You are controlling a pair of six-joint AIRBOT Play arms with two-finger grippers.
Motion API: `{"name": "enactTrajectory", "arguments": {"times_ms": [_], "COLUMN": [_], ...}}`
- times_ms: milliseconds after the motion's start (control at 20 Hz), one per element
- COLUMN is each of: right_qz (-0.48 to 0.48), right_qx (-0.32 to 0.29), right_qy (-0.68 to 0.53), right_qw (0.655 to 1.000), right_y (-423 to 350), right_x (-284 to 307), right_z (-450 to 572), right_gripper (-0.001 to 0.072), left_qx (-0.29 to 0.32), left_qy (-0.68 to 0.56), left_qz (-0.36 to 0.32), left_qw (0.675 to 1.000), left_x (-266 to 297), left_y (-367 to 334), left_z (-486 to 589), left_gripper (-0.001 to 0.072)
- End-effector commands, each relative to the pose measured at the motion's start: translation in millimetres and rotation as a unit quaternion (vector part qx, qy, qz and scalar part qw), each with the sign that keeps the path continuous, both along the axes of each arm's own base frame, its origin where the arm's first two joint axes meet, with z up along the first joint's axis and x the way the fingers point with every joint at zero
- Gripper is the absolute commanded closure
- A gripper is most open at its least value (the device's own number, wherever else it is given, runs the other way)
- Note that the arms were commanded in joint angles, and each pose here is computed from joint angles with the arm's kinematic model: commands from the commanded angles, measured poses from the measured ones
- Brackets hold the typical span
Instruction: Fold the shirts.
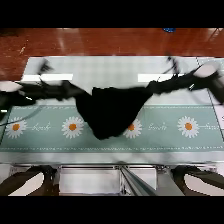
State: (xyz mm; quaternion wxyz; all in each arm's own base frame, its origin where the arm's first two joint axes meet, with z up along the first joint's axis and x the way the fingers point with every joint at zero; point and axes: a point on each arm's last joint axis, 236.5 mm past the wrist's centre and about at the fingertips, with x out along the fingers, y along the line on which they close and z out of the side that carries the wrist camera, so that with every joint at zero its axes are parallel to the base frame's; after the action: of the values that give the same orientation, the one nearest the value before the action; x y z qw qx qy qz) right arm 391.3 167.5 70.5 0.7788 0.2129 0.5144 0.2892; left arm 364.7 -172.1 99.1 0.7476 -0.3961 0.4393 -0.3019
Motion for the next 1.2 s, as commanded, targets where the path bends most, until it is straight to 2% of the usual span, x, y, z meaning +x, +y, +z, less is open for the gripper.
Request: {"name": "enactTrajectory", "arguments": {"times_ms": [0, 100, 350, 450, 550, 750, 850, 1000, 1150], "right_qz": [-0.072, -0.085, -0.117, -0.150, -0.195, -0.259, -0.270, -0.270, -0.246], "right_qx": [-0.013, -0.014, -0.061, -0.106, -0.164, -0.228, -0.238, -0.233, -0.237], "right_qy": [-0.167, -0.259, -0.431, -0.468, -0.482, -0.483, -0.476, -0.422, -0.341], "right_qw": [0.983, 0.962, 0.893, 0.864, 0.838, 0.805, 0.803, 0.833, 0.876], "right_y": [-41, -54, -79, -98, -121, -149, -152, -150, -150], "right_x": [32, 24, -59, -98, -138, -206, -228, -238, -217], "right_z": [156, 242, 382, 405, 415, 418, 413, 381, 327], "right_gripper": [0.0683, 0.0683, 0.0683, 0.0682, 0.0682, 0.0682, 0.0682, 0.0682, 0.0682], "left_qx": [0.006, 0.021, 0.082, 0.131, 0.200, 0.257, 0.314, 0.371, 0.372], "left_qy": [-0.153, -0.244, -0.425, -0.458, -0.476, -0.503, -0.494, -0.444, -0.411], "left_qz": [0.118, 0.163, 0.188, 0.191, 0.226, 0.237, 0.260, 0.311, 0.299], "left_qw": [0.981, 0.956, 0.881, 0.858, 0.826, 0.790, 0.768, 0.754, 0.777], "left_x": [19, 9, -66, -99, -121, -166, -184, -208, -199], "left_y": [74, 101, 104, 98, 105, 90, 104, 143, 150], "left_z": [137, 220, 370, 394, 406, 413, 404, 385, 362], "left_gripper": [0.0691, 0.0691, 0.0691, 0.0691, 0.0691, 0.0691, 0.0691, 0.0691, 0.0691]}}
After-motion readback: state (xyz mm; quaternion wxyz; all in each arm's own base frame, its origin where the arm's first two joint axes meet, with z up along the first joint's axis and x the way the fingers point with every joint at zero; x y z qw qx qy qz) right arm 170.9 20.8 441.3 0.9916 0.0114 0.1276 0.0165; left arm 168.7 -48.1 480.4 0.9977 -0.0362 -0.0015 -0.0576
